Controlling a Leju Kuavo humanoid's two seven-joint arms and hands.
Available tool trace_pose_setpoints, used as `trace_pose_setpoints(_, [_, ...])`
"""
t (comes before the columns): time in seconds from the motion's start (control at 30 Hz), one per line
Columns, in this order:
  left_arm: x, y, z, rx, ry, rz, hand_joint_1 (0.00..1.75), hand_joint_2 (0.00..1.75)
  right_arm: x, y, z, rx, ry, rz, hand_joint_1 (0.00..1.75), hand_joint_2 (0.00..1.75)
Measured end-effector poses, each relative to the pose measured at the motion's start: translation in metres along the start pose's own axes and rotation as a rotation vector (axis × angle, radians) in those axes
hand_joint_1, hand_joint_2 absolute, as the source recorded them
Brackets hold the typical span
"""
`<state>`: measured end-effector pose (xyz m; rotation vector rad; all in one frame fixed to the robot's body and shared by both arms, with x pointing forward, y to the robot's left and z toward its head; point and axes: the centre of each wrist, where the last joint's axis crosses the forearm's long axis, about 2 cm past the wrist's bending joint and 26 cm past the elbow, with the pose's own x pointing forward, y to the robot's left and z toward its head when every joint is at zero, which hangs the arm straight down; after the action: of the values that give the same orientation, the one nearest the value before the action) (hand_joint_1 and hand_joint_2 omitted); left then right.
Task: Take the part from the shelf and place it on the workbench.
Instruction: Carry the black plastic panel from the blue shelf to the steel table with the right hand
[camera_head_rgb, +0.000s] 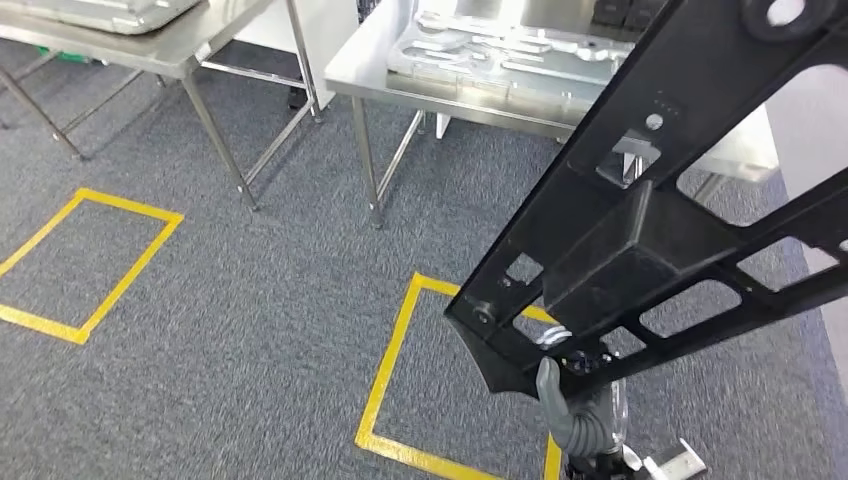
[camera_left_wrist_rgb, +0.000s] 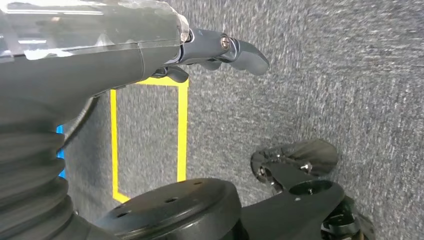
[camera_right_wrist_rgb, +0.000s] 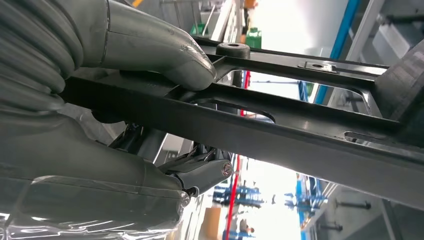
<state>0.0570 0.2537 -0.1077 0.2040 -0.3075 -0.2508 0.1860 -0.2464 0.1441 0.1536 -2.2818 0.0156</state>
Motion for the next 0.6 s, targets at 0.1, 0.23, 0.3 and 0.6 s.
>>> trace_pose_setpoints(0.1, [0.0019,0.0006,-0.0004,0.003,-0.003,0.0,0.0,1.75,0.0003,-0.0001,0.0003,0.0,0.0,0.0,1.75,1.75])
trace_pose_setpoints(0.23, [0.0018,0.0004,-0.0003,0.003,-0.004,0.001,0.0,1.75,0.0006,-0.0001,-0.0006,0.001,-0.003,0.0,1.75,1.75])
trace_pose_setpoints(0.3, [0.0032,0.0008,-0.0006,0.003,-0.008,0.003,0.0,1.75,0.0006,0.0,-0.0002,0.001,-0.002,-0.001,1.75,1.75])
trace_pose_setpoints(0.6, [0.0027,0.0005,-0.0005,0.003,-0.005,0.002,0.0,1.75,0.0008,-0.0001,-0.0001,0.002,-0.002,0.0,1.75,1.75])
